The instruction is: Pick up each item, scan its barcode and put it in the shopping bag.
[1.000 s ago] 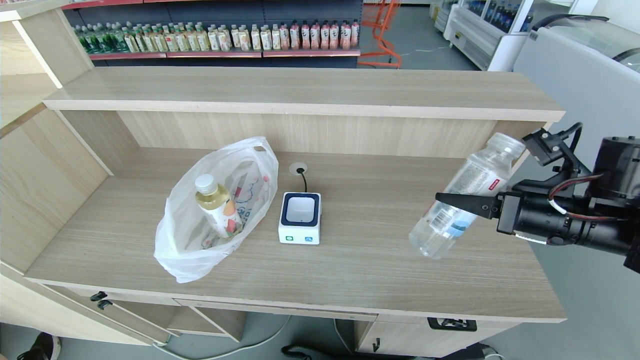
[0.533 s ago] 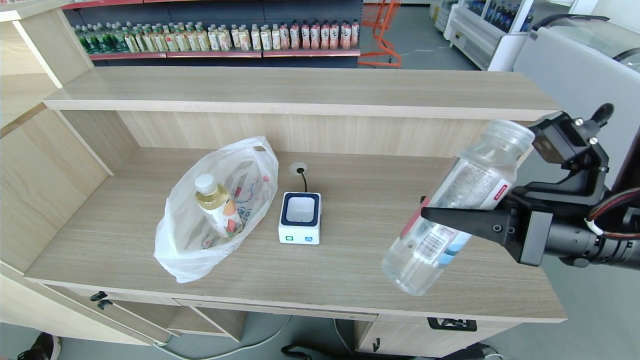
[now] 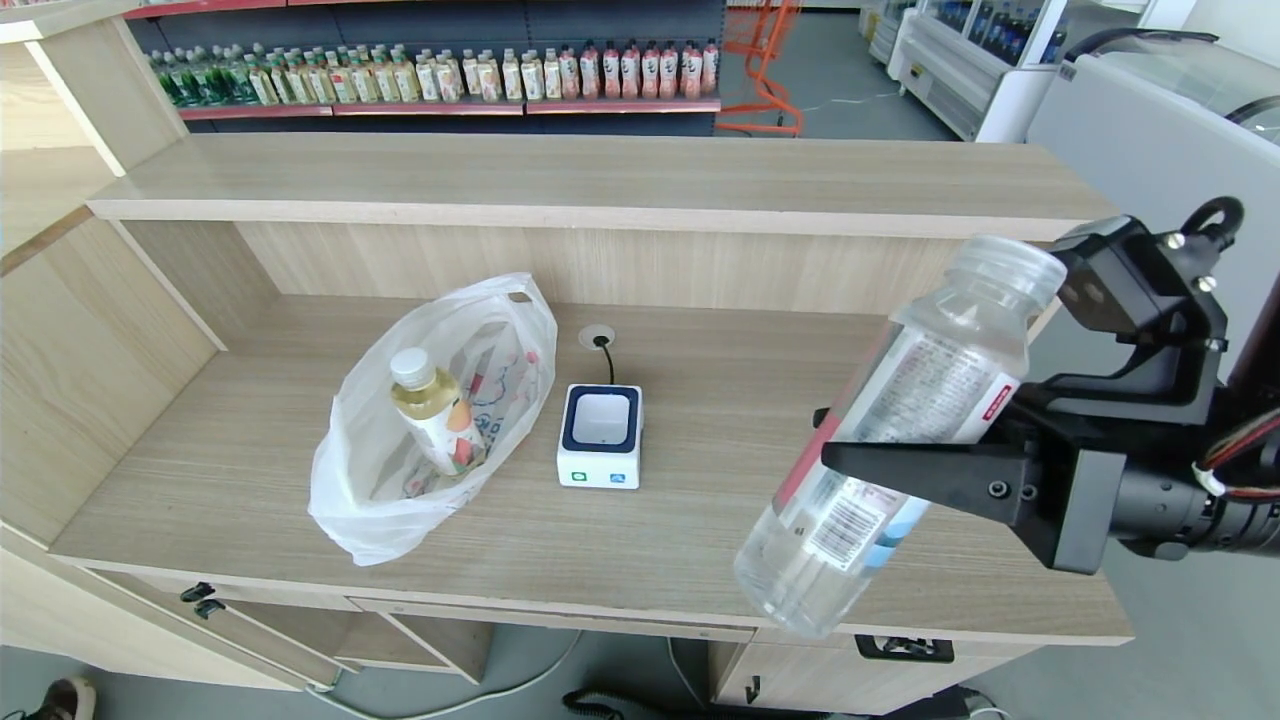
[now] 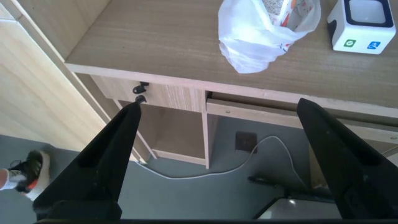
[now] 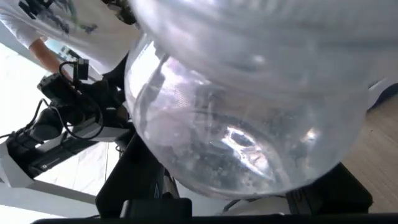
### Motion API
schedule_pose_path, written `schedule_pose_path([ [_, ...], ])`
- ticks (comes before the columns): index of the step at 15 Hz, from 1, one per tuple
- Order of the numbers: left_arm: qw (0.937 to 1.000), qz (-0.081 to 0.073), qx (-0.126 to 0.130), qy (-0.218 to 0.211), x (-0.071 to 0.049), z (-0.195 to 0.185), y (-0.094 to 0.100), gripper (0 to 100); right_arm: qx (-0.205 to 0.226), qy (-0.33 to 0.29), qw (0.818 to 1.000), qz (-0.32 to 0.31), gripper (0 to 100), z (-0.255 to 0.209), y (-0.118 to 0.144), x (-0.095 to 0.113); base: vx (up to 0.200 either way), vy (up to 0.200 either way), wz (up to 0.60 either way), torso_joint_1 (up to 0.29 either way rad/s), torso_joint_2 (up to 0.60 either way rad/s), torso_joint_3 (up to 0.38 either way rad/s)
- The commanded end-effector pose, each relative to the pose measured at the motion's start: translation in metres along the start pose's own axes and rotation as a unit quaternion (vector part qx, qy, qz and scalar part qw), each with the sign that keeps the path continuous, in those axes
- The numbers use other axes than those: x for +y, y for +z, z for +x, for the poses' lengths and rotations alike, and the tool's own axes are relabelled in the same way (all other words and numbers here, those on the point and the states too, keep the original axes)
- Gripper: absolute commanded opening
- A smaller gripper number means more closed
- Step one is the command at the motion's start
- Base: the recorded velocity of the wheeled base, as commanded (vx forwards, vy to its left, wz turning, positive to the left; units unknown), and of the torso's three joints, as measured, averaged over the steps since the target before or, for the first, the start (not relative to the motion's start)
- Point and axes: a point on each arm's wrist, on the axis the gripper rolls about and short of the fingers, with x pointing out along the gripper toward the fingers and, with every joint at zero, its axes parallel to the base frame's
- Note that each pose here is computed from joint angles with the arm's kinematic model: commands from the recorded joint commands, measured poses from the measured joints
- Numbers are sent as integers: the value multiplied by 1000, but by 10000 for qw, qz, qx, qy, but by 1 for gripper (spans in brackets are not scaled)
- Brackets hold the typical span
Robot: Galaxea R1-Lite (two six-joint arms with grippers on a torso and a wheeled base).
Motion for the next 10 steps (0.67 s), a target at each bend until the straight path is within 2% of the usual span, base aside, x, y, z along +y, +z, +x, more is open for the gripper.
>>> schedule_pose_path([
  [1, 10000, -1, -1, 4, 0, 0, 0, 100, 34, 42, 10000, 75, 0, -2, 0, 5, 0, 0, 0, 0, 0, 0],
  [3, 10000, 0, 7, 4, 0, 0, 0, 100, 186, -146, 9991, 341, 0, -6, 2, 8, 0, 0, 0, 0, 0, 0],
  [6, 10000, -1, -1, 4, 0, 0, 0, 100, 144, -493, 9979, 397, 0, -8, -1, 5, 0, 0, 0, 0, 0, 0],
  [10, 10000, 0, 7, 4, 0, 0, 0, 100, 92, -165, 9977, 651, 0, -5, 4, 19, 0, 0, 0, 0, 0, 0],
])
